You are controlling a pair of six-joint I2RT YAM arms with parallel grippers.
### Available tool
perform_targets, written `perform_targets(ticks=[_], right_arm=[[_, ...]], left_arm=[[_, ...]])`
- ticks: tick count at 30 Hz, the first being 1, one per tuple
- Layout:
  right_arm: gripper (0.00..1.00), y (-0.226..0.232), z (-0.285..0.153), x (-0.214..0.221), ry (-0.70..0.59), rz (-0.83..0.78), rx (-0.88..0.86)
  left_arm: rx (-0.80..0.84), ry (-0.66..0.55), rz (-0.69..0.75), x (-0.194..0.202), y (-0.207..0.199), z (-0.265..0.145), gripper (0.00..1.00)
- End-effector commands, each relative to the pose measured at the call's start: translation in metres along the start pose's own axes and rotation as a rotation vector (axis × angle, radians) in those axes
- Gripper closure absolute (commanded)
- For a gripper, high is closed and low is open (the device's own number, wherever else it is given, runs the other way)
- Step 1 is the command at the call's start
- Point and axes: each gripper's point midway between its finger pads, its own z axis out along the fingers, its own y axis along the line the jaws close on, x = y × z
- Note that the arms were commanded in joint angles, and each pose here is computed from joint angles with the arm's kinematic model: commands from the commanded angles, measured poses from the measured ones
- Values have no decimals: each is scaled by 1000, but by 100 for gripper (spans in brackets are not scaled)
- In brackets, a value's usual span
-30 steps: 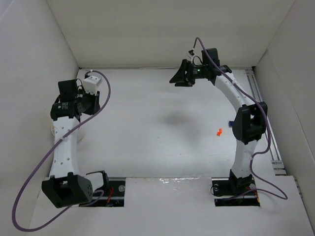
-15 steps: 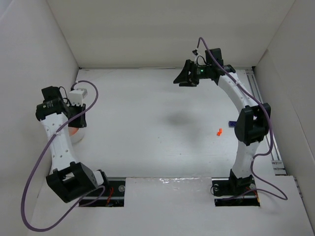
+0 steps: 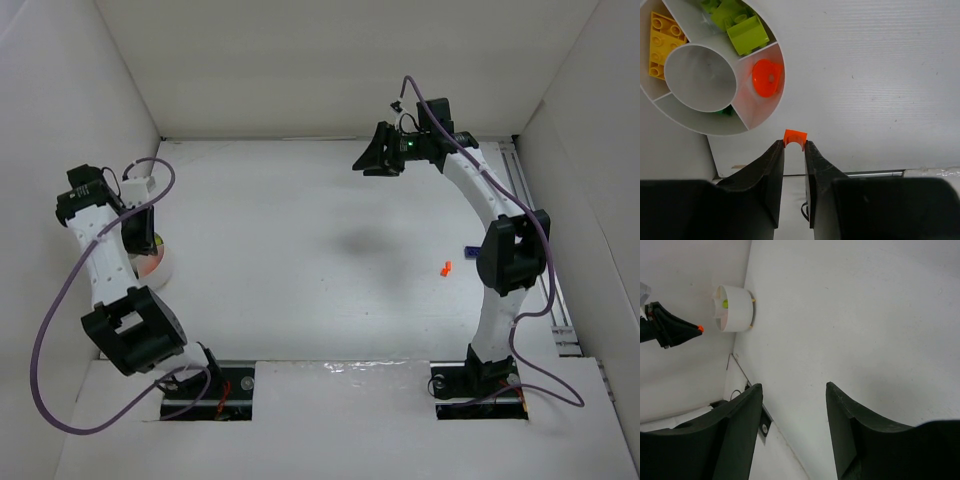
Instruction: Sort the legos into containers by color
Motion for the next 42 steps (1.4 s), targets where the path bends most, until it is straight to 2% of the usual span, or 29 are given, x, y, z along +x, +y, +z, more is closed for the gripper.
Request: perform_targets(ticks=[1, 7, 18, 35, 42], right_arm=[[42, 23, -9, -12, -27, -57, -46], [42, 26, -15, -17, -36, -61, -53], [42, 16, -17, -21, -44, -47, -41], [42, 13, -14, -20, -33, -34, -35], [42, 8, -15, -25, -40, -30, -30]], left_arm=[[-22, 4, -48, -7, 5, -6, 100], [-26, 16, -86, -16, 11, -1, 100], [-62, 104, -119, -5, 23, 14, 100], [-116, 136, -145, 1, 37, 30, 99], [-118, 156, -157, 5, 37, 34, 96]])
